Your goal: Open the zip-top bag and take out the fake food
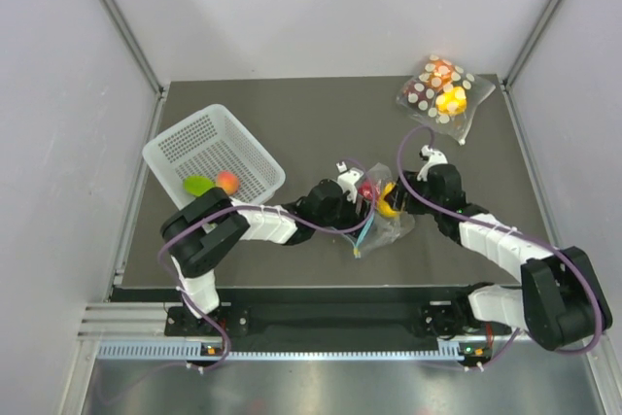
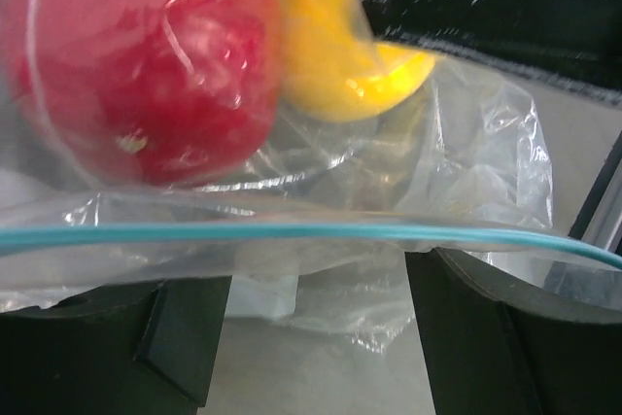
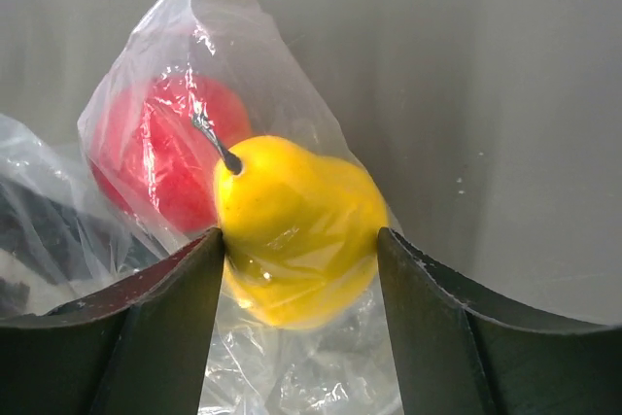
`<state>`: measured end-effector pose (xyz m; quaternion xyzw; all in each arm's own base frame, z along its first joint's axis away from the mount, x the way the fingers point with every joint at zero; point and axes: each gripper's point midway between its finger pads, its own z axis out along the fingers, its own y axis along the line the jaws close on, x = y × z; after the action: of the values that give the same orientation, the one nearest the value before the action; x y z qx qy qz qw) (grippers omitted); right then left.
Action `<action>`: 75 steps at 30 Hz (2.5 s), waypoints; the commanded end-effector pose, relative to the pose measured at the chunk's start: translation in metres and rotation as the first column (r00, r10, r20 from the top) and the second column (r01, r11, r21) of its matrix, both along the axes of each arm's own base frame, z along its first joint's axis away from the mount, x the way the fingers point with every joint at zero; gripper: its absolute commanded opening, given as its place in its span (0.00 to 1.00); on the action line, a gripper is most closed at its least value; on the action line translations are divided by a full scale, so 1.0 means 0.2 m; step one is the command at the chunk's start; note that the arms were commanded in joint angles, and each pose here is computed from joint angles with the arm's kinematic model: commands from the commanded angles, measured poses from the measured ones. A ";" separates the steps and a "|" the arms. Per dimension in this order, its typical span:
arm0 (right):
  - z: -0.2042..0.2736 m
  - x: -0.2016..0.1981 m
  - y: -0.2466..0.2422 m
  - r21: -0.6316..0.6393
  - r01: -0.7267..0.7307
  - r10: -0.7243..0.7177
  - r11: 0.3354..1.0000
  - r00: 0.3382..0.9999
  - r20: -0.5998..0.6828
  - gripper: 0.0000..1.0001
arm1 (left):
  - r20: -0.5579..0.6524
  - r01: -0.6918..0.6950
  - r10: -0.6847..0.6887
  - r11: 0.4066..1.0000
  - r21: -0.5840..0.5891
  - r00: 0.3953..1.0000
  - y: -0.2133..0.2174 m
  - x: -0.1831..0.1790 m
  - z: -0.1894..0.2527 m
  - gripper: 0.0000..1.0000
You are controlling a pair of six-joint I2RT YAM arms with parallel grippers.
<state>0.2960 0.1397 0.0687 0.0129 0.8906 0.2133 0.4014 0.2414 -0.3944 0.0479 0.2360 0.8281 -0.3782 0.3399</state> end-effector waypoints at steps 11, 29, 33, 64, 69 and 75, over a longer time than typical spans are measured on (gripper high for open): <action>-0.12 -0.08 0.12 0.066 -0.114 0.118 0.991 0.990 -0.073 0.04 | 0.114 0.013 0.009 0.982 -0.188 0.993 -0.20 0.13 0.21 0.77; -0.11 -0.27 0.25 0.190 -0.221 0.253 0.957 0.954 -0.164 0.00 | 0.240 -0.097 0.114 0.992 -0.085 0.964 -0.12 0.28 0.13 0.80; -0.08 -0.30 0.25 0.198 -0.234 0.269 0.952 0.947 -0.174 0.00 | 0.294 -0.133 0.150 0.988 -0.076 0.944 -0.07 0.31 0.15 0.80; 0.38 0.09 0.13 -0.005 -0.110 0.110 0.994 0.987 0.115 0.80 | 0.324 -0.015 0.054 0.993 -0.120 0.944 0.01 0.14 0.14 0.79; 0.29 0.19 0.16 -0.021 -0.109 0.111 0.994 0.989 0.099 0.75 | 0.321 -0.010 0.049 0.993 -0.121 0.946 0.00 0.14 0.13 0.79; 0.07 0.20 0.11 -0.075 -0.073 0.073 0.994 0.997 0.005 0.17 | 0.333 -0.014 0.059 0.991 -0.136 0.941 0.00 0.15 0.17 0.79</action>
<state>0.3219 0.1697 0.0868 -0.0396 0.8959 0.2223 0.3826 0.2646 -0.3870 0.0417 0.2713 0.7717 -0.3485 0.4576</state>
